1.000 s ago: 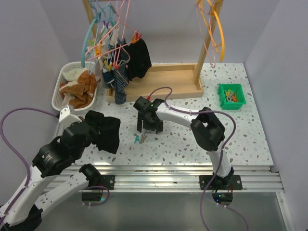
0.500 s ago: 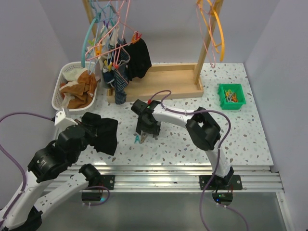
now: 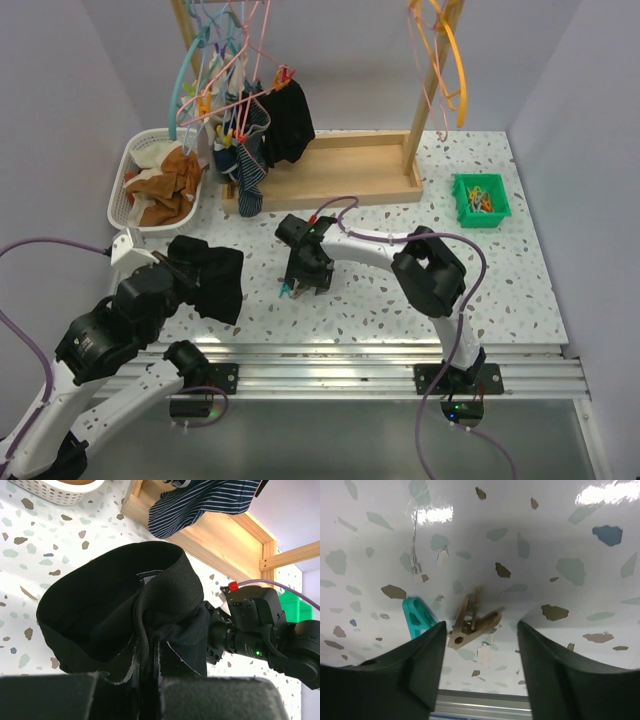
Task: Remove the underwear clipped to the hanger
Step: Pick up the clamp at the center of the board.
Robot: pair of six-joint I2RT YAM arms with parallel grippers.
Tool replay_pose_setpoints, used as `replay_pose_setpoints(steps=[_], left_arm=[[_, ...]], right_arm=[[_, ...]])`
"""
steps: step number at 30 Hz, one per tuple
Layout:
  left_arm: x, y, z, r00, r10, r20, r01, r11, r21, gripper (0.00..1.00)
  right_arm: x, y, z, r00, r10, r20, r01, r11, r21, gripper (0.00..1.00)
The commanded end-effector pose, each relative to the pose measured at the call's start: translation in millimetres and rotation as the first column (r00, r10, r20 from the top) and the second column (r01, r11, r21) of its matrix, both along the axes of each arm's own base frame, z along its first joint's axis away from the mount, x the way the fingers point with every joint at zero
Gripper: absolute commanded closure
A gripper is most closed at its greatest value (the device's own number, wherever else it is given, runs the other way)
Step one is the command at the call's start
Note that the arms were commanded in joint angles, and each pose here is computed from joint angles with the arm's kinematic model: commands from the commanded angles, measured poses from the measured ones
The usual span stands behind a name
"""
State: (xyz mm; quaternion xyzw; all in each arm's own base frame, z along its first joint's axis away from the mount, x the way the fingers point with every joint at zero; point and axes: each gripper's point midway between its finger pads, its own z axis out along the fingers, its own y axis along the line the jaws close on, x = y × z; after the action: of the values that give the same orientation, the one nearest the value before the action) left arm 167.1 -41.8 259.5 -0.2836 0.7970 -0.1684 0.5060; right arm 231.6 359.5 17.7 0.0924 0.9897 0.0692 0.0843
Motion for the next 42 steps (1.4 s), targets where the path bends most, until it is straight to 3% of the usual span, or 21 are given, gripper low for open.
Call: replay_pose_setpoints(steps=[1,4,14,20,23,25,30,32,37,42], left_arm=[[3.1,0.6,-1.8,1.000,0.023,0.008,-0.023,1.000,-0.013,1.00],[4.5,-1.5,-3.3,1.000,0.019,0.007,-0.019,1.000,-0.015,1.00],[2.4,0.6,-4.2,1.000,0.027,0.001,-0.027,0.999,-0.019,1.00],[-1.9,4.0,-3.7,0.999,0.033,0.001,-0.033,0.999,-0.032,1.00],[-0.9,1.9,-2.3,1.000,0.026,0.004,-0.026,0.999,-0.034,1.00],[2.4,-2.2,-0.4,1.000,0.013,0.010,-0.013,0.999,-0.033,1.00],[14.2,-17.4,2.5,1.000,-0.024,0.019,0.024,0.999,-0.030,1.00],[17.6,-23.1,3.1,0.999,-0.044,0.023,0.045,0.999,-0.027,1.00],[28.1,-36.4,3.7,0.997,-0.076,0.027,0.077,0.997,-0.017,1.00],[37.6,-47.0,6.8,0.994,-0.108,0.018,0.108,0.994,0.014,1.00]], right_arm=[[-17.7,-5.7,-2.9,0.999,-0.009,-0.042,0.008,1.000,-0.013,0.34],[-19.8,-7.2,-3.9,0.999,-0.004,-0.047,0.003,1.000,-0.018,0.32],[-17.9,1.8,-7.3,0.998,0.001,-0.064,-0.001,1.000,-0.001,0.54],[-19.4,-12.0,1.8,0.998,0.042,-0.037,-0.043,0.999,-0.022,0.77],[-16.5,-26.3,14.1,0.997,0.071,-0.006,-0.071,0.997,-0.044,0.94],[-17.3,-46.5,18.1,0.997,0.078,0.004,-0.077,0.994,-0.080,1.00],[-16.7,-125.9,41.0,0.996,0.030,0.084,-0.017,0.987,-0.158,1.00],[-14.5,-176.6,39.0,0.995,-0.056,0.079,0.071,0.976,-0.204,1.00],[19.0,-289.1,69.6,0.932,-0.285,0.223,0.333,0.917,-0.219,1.00],[67.9,-358.9,91.8,0.839,-0.453,0.303,0.520,0.830,-0.200,1.00]])
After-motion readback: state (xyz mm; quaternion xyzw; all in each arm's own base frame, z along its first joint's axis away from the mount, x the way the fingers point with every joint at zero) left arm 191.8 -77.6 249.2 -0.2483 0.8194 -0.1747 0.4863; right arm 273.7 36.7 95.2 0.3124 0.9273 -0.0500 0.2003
